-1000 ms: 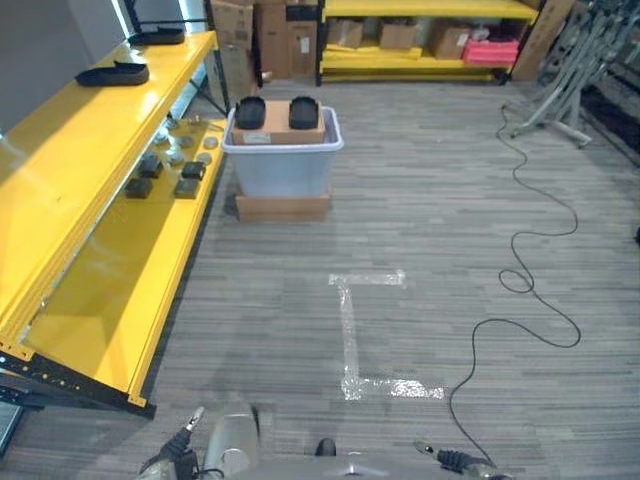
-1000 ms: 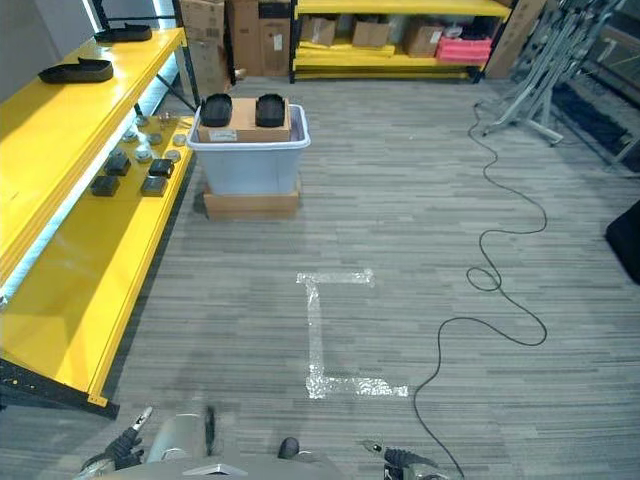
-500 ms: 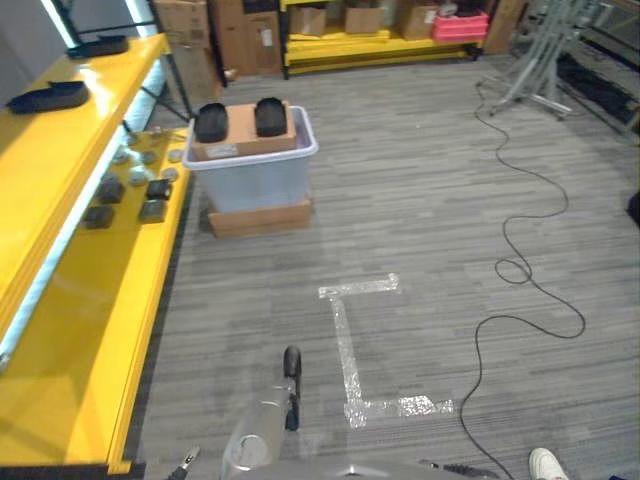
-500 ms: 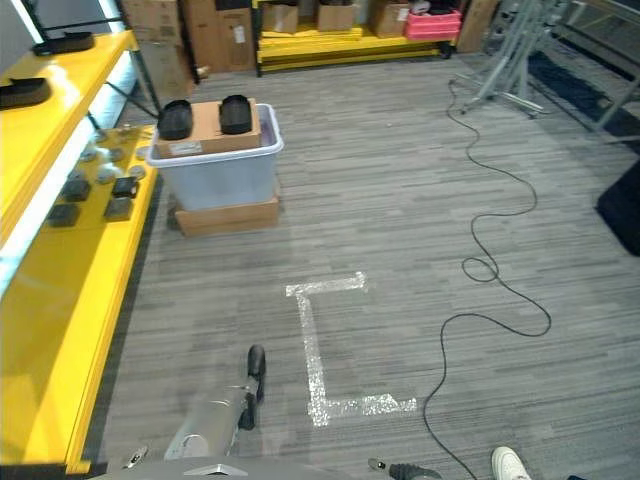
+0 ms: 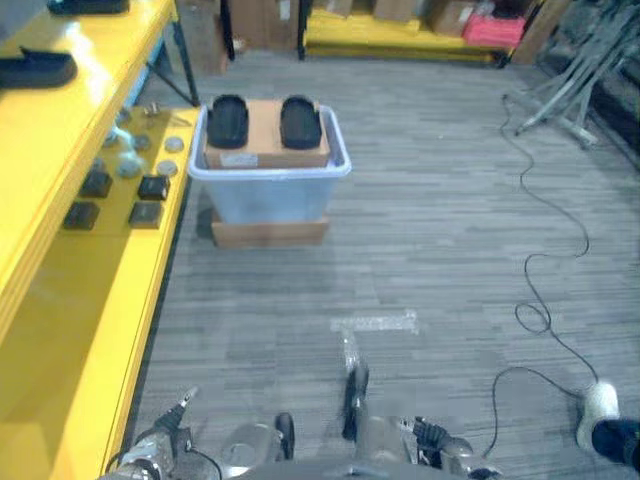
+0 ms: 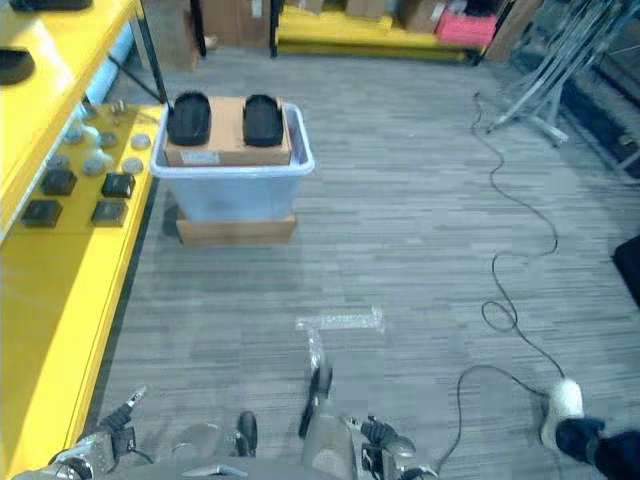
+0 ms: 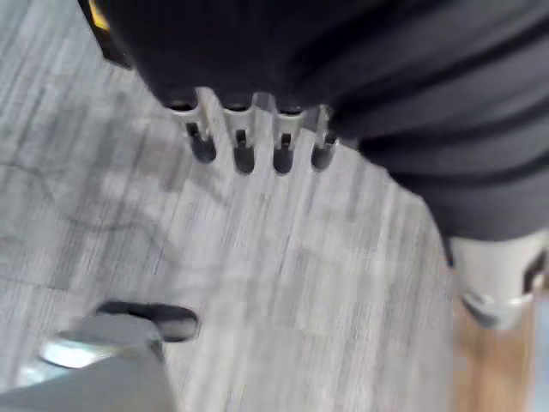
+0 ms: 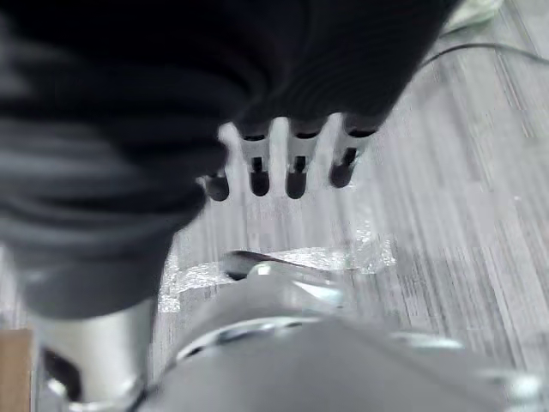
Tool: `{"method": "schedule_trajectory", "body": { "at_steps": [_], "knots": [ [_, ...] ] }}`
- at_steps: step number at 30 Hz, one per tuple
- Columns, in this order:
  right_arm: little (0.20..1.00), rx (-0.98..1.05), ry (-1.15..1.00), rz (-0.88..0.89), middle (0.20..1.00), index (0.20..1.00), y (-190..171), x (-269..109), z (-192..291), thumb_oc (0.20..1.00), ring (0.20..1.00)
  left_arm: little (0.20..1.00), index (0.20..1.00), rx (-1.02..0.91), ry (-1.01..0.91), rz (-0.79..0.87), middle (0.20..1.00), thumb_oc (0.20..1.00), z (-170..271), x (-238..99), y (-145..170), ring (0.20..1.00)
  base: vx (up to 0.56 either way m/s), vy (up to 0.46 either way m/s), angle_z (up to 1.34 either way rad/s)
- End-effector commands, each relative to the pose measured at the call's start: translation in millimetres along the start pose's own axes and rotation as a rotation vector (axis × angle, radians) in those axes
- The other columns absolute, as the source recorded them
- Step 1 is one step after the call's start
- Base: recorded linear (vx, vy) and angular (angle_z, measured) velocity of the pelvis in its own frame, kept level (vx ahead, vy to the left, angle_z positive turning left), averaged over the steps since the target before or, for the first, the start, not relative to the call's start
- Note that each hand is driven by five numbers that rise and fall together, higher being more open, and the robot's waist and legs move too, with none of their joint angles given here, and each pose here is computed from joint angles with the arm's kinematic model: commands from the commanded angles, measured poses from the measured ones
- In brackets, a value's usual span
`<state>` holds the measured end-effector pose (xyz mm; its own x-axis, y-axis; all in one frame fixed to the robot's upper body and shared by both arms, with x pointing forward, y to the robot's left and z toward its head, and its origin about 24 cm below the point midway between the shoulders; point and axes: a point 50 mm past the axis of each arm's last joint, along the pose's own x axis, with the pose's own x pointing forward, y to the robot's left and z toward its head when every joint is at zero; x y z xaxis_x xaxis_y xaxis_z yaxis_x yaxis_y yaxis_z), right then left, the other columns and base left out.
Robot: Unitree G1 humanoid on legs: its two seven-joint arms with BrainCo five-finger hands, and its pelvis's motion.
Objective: Move parts from the plastic box to the shelf.
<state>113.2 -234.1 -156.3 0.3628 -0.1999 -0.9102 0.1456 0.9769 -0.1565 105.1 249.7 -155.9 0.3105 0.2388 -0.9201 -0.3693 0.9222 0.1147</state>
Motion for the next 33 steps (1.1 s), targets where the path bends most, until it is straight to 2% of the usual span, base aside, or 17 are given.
{"method": "schedule_trajectory", "body": {
  "at_steps": [1,11,19,23,33],
  "knots": [
    [1.0,0.012,0.061,-0.055,1.0,1.0,-20.0,-4.1,-24.3,1.0,1.0,1.0,1.0,0.014,0.017,-0.009,1.0,1.0,-17.7,-2.3,4.1,1.0,0.51,-0.177,0.46],
    [1.0,0.024,0.103,-0.091,1.0,1.0,-22.5,-5.0,-32.7,1.0,1.0,1.0,1.0,0.042,0.031,-0.02,1.0,1.0,-35.2,-5.1,8.1,1.0,0.53,-0.261,0.54],
    [1.0,-0.017,0.142,-0.178,1.0,1.0,-54.8,-8.4,-30.4,1.0,1.0,1.0,1.0,-0.047,-0.018,-0.05,1.0,1.0,-16.8,-2.4,-5.9,1.0,0.39,-0.292,0.15],
    [1.0,-0.048,0.122,-0.151,1.0,1.0,-53.2,-7.7,-27.8,1.0,1.0,1.0,1.0,-0.116,-0.038,-0.024,1.0,1.0,-6.8,-1.3,-3.9,1.0,0.24,0.007,-0.12],
    [1.0,-0.11,0.063,-0.111,1.0,1.0,-43.4,-6.2,-21.2,1.0,1.0,1.0,1.0,-0.156,-0.022,0.033,1.0,1.0,-15.4,-2.4,7.0,1.0,0.27,0.161,-0.4]
  ]
}}
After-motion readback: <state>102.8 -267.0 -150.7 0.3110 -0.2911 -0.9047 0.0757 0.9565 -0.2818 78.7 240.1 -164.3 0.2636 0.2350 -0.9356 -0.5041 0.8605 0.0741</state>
